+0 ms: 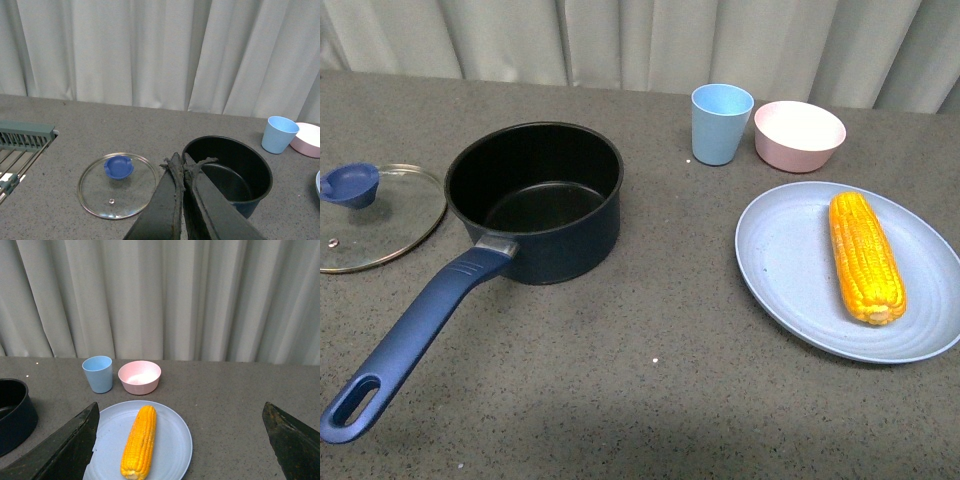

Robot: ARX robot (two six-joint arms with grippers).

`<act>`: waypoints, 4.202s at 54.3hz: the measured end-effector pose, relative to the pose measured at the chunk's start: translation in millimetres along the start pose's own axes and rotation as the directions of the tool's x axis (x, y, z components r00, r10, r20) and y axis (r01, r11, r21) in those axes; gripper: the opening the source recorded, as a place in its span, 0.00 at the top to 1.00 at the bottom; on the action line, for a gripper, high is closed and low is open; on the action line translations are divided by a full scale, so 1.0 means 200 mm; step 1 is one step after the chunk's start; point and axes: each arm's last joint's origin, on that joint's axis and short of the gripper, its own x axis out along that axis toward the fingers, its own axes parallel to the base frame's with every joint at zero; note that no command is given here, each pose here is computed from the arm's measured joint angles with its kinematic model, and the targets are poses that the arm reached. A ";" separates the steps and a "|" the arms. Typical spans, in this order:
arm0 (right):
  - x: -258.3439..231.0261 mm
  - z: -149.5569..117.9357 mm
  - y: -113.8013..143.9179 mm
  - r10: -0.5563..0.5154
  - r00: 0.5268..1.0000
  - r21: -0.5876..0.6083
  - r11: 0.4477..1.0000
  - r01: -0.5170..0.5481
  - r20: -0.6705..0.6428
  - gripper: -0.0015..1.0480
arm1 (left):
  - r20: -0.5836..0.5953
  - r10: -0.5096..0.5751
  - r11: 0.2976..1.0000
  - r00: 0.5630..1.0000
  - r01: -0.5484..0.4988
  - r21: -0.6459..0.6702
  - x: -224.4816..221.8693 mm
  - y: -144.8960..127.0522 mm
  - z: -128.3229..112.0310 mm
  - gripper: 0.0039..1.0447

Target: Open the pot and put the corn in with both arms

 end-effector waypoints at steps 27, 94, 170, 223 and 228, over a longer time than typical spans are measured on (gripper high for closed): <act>0.00 0.00 0.00 0.000 1.000 0.000 1.000 0.000 0.000 0.09 | 0.001 0.000 1.000 1.000 0.000 0.000 -0.05 0.00 0.00 0.96; 0.90 -0.18 0.13 0.005 0.727 -0.076 0.994 -0.078 -0.687 0.09 | -0.005 0.000 1.000 1.000 0.000 0.003 -0.11 0.00 -0.01 0.06; 1.19 -0.49 0.29 0.059 0.521 0.045 0.998 -0.040 -0.851 0.74 | -0.005 0.000 1.000 1.000 0.000 0.003 -0.11 0.00 -0.01 0.06; 1.31 -0.18 1.36 0.662 0.357 0.534 0.746 -0.398 -0.659 0.82 | -0.005 0.000 1.000 1.000 0.000 0.003 -0.11 0.00 -0.01 0.06; 1.35 -0.19 1.38 0.655 0.370 0.531 0.754 -0.388 -0.659 0.82 | -0.005 0.000 1.000 1.000 0.000 0.003 -0.11 0.00 -0.01 0.06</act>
